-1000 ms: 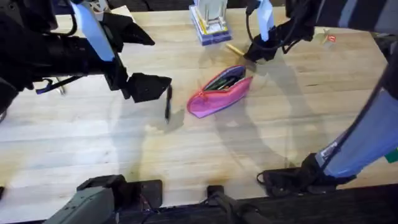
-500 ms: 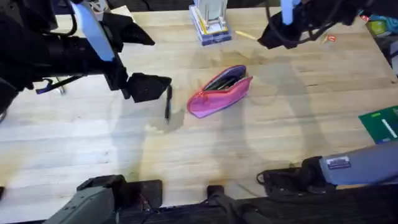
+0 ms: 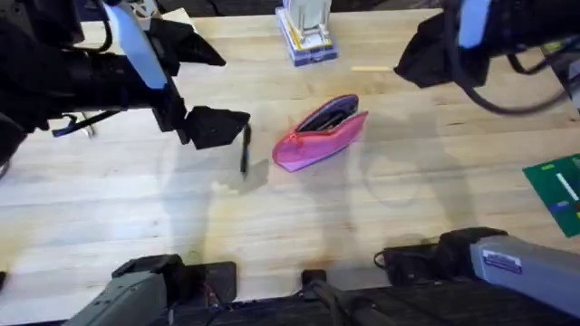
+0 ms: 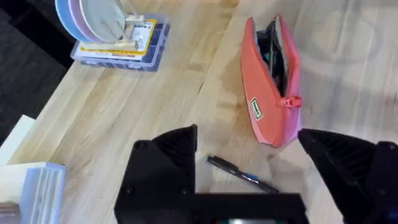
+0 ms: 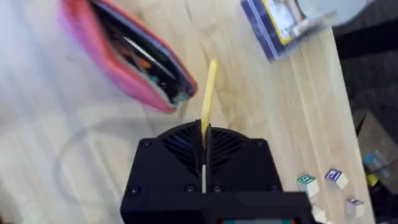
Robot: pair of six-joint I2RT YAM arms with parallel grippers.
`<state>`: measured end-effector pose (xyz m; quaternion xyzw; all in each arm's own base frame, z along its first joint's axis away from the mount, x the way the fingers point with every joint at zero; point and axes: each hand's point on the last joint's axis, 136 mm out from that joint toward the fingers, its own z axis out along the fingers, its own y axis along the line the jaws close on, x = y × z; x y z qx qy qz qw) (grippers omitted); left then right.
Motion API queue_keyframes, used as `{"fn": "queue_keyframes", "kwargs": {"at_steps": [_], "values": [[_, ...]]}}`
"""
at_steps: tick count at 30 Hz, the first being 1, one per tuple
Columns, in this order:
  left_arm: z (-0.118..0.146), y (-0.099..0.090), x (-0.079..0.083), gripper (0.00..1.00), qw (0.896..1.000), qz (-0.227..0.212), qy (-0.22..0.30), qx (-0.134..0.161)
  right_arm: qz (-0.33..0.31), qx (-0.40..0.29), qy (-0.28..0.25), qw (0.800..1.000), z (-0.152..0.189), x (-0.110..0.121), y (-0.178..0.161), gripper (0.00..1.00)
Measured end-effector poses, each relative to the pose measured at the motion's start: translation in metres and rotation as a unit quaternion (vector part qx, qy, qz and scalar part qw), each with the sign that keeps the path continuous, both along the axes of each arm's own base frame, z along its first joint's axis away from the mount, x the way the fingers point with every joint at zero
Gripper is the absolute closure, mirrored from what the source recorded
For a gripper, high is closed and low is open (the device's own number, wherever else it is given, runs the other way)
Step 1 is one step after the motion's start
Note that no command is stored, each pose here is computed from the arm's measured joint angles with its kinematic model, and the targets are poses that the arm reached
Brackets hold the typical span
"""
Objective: Unzip the bag, pick up the pens from the table one at a time and place them inside, then zip the bag closed.
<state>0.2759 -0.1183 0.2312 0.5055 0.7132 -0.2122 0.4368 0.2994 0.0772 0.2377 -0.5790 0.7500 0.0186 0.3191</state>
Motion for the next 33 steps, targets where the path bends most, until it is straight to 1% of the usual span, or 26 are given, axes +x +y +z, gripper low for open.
{"fn": "queue_keyframes", "kwargs": {"at_steps": [2, 5, 9, 19, 20, 21, 24, 25, 26, 33], "values": [[0.000, 0.000, 0.000, 0.007, 1.000, 0.000, 0.000, 0.000, 0.016, -0.002, -0.003, 1.000, 0.006, -0.013, 0.006, 0.970], [0.000, 0.000, 0.000, 0.007, 1.000, 0.000, 0.000, 0.000, 0.036, -0.005, 0.007, 0.999, 0.009, -0.034, 0.014, 0.970], [0.000, 0.000, 0.000, 0.007, 1.000, 0.000, 0.000, 0.000, 0.055, -0.007, 0.021, 0.998, 0.008, -0.051, 0.021, 0.970], [0.000, 0.000, 0.000, 0.008, 1.000, 0.000, 0.000, 0.000, 0.063, -0.008, 0.026, 0.998, 0.007, -0.055, 0.025, 0.970], [0.000, 0.000, 0.000, 0.007, 1.000, 0.000, 0.000, 0.000, 0.062, -0.007, 0.027, 0.998, 0.007, -0.055, 0.025, 0.943], [0.000, 0.000, 0.000, 0.007, 1.000, 0.000, 0.000, 0.000, 0.062, -0.007, 0.028, 0.998, 0.007, -0.055, 0.025, 0.824], [0.000, 0.000, 0.000, 0.007, 1.000, 0.000, 0.000, 0.000, 0.062, -0.008, 0.036, 0.997, 0.005, -0.058, 0.024, 0.384], [0.000, 0.000, 0.000, 0.007, 1.000, 0.000, 0.000, 0.000, 0.062, -0.008, 0.037, 0.997, 0.005, -0.059, 0.024, 0.259], [0.000, 0.000, 0.000, 0.006, 1.000, 0.000, 0.000, 0.000, 0.065, -0.009, 0.037, 0.997, 0.005, -0.059, 0.025, 0.011], [0.000, 0.000, 0.000, 0.006, 1.000, 0.000, 0.000, 0.000, 0.087, -0.004, 0.044, 0.995, 0.005, -0.068, 0.042, 0.005]]}}
